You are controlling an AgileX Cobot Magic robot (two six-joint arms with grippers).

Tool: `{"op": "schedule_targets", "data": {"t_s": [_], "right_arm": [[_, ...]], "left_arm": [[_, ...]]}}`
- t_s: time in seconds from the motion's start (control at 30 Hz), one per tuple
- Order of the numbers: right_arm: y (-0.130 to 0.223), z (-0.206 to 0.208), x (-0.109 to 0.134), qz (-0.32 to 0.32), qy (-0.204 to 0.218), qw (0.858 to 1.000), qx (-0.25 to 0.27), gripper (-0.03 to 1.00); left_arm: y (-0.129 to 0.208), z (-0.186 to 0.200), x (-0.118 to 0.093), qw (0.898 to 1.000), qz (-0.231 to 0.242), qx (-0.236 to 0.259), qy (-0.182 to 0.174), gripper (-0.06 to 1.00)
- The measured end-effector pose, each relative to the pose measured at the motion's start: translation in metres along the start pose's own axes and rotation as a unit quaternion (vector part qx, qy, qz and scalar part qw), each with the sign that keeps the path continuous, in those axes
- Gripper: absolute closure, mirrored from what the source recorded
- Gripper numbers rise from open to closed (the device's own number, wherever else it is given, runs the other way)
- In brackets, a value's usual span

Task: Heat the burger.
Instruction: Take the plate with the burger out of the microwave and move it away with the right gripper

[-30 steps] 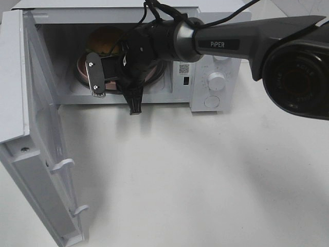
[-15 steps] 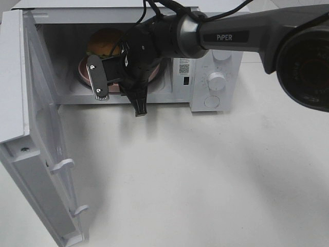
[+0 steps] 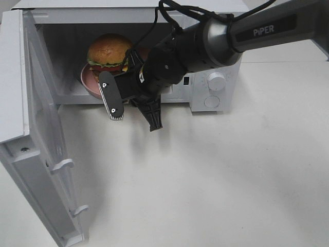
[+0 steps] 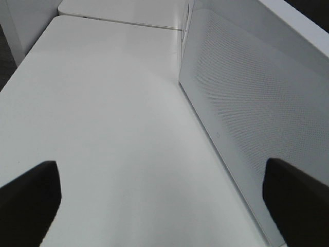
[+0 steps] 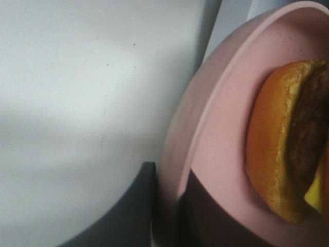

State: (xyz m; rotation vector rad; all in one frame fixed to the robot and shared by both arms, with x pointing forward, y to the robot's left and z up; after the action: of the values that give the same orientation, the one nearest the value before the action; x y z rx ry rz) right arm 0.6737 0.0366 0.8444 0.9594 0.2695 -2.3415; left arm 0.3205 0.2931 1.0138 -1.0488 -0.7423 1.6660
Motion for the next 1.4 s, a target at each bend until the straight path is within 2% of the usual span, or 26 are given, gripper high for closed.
{"op": "schedule_targets", "data": {"t_s": [0.63,0.97,1.33,1.4], "right_arm": [[-0.014,0.055,0.039,0.009,0.025,0.999,-0.031,0.86],[-0.016,0.1,0.064,0.018,0.035,0.998,-0.043,0.86],[-0.014,0.137,0.08,0.017,0.044,0.998,-0.044,0.86],[-0.012,0.153,0.09,0.018,0.043,0.998,-0.044,0.86]], "left_arm": [[0.0,0.0,0.0,1.0,0.0,0.0,0.0,-0.04],[0.0,0.0,0.0,1.0,0.0,0.0,0.0,-0.04],[0.0,0.0,0.0,1.0,0.0,0.0,0.0,-0.04],[0.0,0.0,0.0,1.0,0.0,0.0,0.0,-0.04]]}}
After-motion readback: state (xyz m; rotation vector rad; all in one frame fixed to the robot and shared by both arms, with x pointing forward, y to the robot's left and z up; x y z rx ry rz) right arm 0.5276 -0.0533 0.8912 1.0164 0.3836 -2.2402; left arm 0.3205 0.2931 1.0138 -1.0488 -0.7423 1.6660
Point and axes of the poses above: a point on each arm's last joint axis where the gripper is mounted, z pointing back along that axis away from the gripper, x along the wrist's bending axis when the last joint is at zero, y = z × x, the point moved 10 cm from there along -z, pointing out along that axis toward the gripper, and after that the axes turned 13 degrees about z, right-handed, at the moved point
